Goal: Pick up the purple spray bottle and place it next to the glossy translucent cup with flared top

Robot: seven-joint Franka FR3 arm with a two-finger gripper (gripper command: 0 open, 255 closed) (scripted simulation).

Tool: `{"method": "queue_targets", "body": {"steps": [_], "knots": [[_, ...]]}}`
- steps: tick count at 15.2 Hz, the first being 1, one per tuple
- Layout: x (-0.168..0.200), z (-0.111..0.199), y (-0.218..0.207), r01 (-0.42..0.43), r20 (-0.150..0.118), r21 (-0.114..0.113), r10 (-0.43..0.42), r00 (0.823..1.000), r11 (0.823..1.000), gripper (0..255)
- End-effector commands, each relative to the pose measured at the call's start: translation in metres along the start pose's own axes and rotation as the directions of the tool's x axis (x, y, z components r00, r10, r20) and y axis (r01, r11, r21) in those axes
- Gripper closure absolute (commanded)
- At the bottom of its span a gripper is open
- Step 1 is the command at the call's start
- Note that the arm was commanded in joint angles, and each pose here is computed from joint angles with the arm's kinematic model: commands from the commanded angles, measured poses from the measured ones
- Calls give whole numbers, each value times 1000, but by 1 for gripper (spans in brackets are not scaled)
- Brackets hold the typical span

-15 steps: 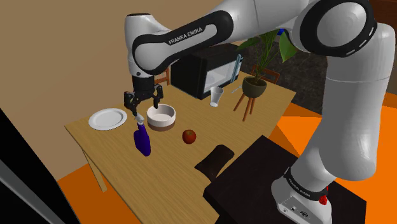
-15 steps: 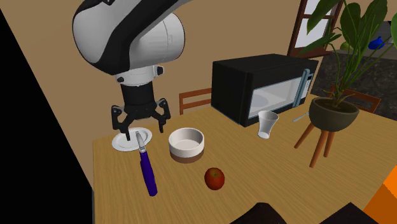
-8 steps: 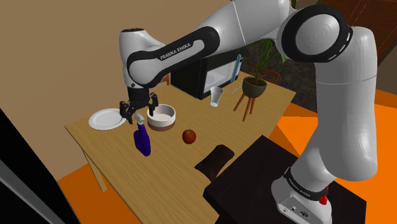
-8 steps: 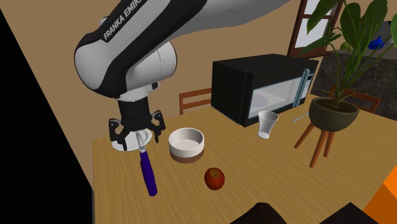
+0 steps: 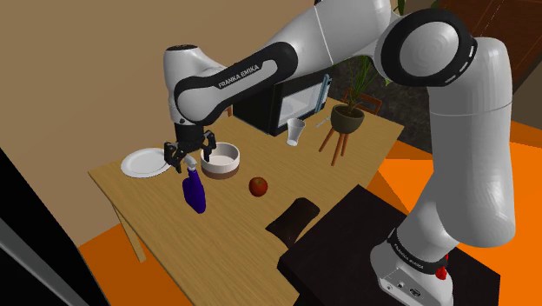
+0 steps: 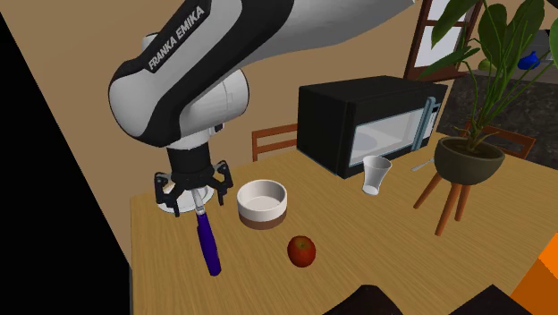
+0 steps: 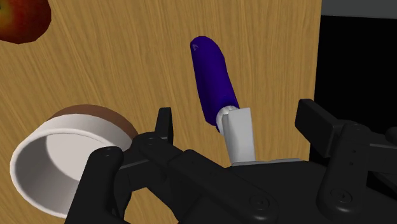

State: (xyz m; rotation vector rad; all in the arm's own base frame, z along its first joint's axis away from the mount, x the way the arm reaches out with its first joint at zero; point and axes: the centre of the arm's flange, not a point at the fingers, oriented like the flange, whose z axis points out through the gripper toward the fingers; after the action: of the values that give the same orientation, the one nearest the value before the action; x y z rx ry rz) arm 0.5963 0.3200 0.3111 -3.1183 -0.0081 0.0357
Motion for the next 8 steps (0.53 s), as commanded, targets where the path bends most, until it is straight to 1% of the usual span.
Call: {"method": "queue_targets", "body": {"steps": [1,2,8], "knots": [[0,0,0,0,0,0,0,1000,1000,0],[0,0,0,0,0,0,0,1000,1000,255],[0,0,0,0,0,0,0,1000,1000,255]]}}
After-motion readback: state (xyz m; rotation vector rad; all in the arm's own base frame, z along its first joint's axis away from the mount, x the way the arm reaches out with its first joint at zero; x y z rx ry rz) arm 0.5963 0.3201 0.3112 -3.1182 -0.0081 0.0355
